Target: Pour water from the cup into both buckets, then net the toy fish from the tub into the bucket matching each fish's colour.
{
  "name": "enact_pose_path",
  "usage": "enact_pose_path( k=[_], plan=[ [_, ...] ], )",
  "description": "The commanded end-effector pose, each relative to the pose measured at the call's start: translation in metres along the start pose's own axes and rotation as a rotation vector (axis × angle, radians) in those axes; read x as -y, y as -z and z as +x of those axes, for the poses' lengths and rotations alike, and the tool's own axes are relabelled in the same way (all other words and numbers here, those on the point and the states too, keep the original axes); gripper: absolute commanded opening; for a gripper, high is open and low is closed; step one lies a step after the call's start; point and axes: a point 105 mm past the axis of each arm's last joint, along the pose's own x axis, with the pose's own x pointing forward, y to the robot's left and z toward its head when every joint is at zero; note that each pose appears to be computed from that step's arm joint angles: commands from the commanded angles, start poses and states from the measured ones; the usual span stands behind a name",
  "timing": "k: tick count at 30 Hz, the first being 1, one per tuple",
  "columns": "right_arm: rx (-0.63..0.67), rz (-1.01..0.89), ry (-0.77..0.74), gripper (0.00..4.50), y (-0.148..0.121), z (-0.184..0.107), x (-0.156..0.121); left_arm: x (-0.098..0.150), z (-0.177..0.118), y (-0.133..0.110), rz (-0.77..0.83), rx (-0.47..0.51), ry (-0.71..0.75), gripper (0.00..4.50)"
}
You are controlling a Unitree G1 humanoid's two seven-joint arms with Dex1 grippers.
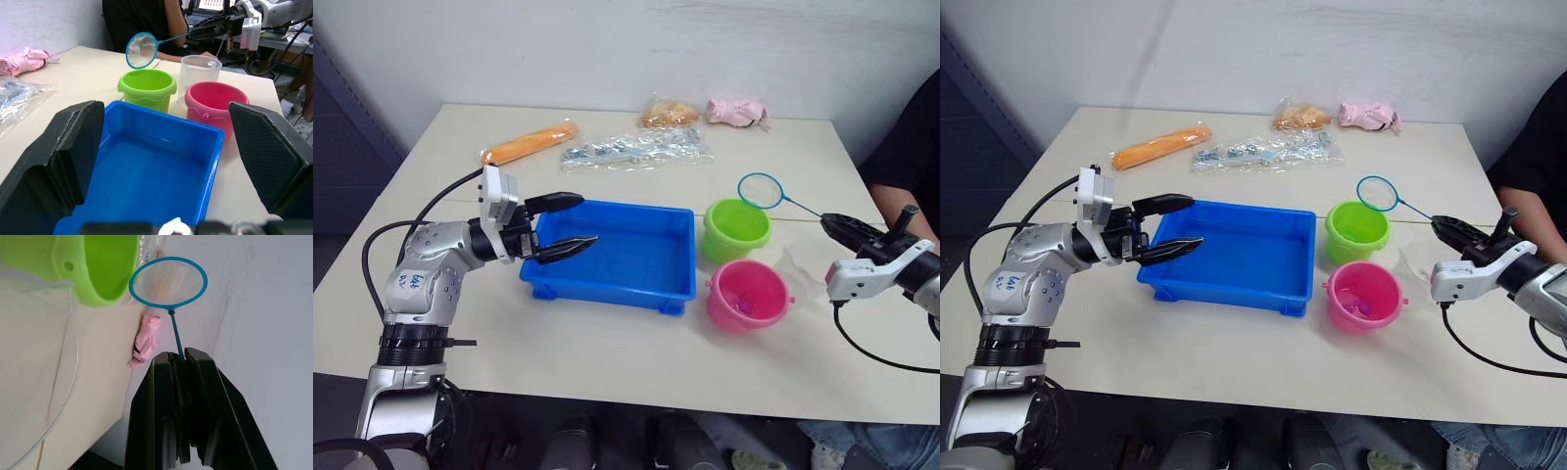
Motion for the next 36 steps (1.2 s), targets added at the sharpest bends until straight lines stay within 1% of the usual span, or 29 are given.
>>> enact_pose_path(
  k=[1, 2, 4, 6, 7, 8, 10, 13, 16, 18, 22, 25, 27, 29, 33, 36],
  plan=[
    [0.154, 0.386, 0.098, 0.0, -0.026, 0.004, 0.032, -0.001, -0.013, -0.016, 0.039, 0.027, -0.011, 4.36],
    [0.196, 0.51, 0.084, 0.0, -0.033, 0.005, 0.034, 0.0, -0.017, -0.018, 0.038, 0.028, -0.011, 4.36],
    [0.268, 0.806, 0.003, 0.0, -0.047, 0.007, 0.03, 0.002, -0.025, -0.021, 0.04, 0.029, -0.005, 4.36],
    [0.367, 0.931, -0.095, 0.0, -0.069, 0.008, 0.032, 0.003, -0.034, -0.027, 0.068, 0.028, -0.01, 4.36],
    [0.419, 0.988, -0.171, 0.0, -0.084, 0.007, 0.031, 0.005, -0.039, -0.031, 0.071, 0.036, -0.013, 4.36],
    [0.47, 1.035, -0.248, 0.0, -0.1, 0.008, 0.029, 0.01, -0.046, -0.037, 0.071, 0.049, -0.016, 4.36],
    [0.526, 1.108, -0.391, 0.0, -0.121, 0.006, 0.023, 0.022, -0.053, -0.039, 0.064, 0.029, 0.009, 4.36],
    [0.579, 1.138, -0.533, 0.0, -0.147, 0.006, 0.01, 0.053, -0.06, -0.032, 0.029, -0.046, 0.096, 4.36],
    [0.588, 1.143, -0.599, 0.0, -0.163, 0.01, -0.005, 0.082, -0.069, -0.016, 0.019, -0.146, 0.182, 4.36],
    [0.592, 1.151, -0.641, 0.0, -0.174, 0.012, -0.018, 0.091, -0.076, -0.005, 0.001, -0.195, 0.186, 4.36],
    [0.589, 1.123, -0.712, 0.0, -0.191, 0.012, -0.049, 0.1, -0.082, 0.01, -0.04, -0.231, 0.155, 4.36],
    [0.614, 1.096, -0.783, 0.0, -0.203, 0.005, -0.071, 0.105, -0.087, 0.021, -0.074, -0.252, 0.125, 4.36],
    [0.624, 1.078, -0.8, 0.0, -0.207, 0.003, -0.079, 0.105, -0.089, 0.023, -0.084, -0.256, 0.107, 4.36],
    [0.644, 1.041, -0.818, 0.0, -0.215, 0.004, -0.093, 0.105, -0.092, 0.026, -0.098, -0.263, 0.085, 4.36],
    [0.624, 1.047, -0.799, 0.0, -0.225, 0.013, -0.112, 0.104, -0.093, 0.027, -0.106, -0.268, 0.062, 4.36],
    [0.599, 1.069, -0.773, 0.0, -0.229, 0.017, -0.121, 0.103, -0.094, 0.025, -0.108, -0.272, 0.057, 4.36]
  ],
)
